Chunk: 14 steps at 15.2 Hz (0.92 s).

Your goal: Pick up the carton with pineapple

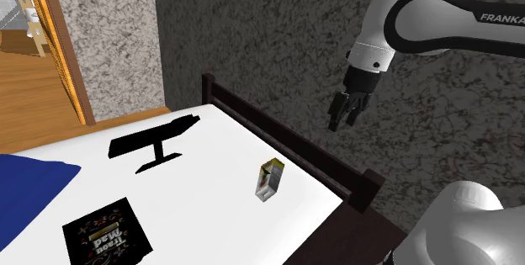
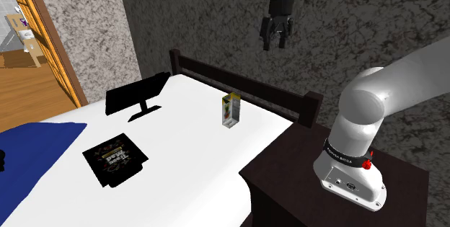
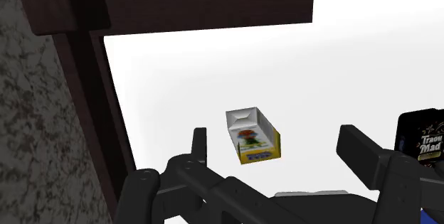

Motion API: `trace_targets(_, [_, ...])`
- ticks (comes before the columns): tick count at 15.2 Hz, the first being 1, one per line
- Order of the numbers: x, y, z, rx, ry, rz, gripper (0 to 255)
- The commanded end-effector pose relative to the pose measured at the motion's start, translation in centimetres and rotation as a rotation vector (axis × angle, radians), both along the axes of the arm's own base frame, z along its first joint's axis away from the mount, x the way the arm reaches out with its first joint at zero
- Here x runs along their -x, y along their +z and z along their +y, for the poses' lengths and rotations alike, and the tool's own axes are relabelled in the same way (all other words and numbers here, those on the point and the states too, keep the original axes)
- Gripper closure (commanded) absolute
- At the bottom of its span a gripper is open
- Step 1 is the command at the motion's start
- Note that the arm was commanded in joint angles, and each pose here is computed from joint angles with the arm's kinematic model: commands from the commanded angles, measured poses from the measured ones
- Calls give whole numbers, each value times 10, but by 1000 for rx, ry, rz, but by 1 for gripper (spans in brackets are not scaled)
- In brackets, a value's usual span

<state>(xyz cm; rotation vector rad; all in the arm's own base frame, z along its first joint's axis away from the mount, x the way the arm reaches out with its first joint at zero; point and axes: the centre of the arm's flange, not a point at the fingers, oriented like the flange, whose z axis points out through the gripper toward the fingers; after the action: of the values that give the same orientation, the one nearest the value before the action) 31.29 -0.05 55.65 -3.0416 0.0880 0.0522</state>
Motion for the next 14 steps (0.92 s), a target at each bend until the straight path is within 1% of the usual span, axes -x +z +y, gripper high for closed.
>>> trace_targets(1, [0, 0, 0, 0, 0, 0, 0])
trace_targets(7, [-27, -59, 47, 34, -315, 8, 0])
trace_targets(14, [-75, -129, 85, 74, -683, 17, 0])
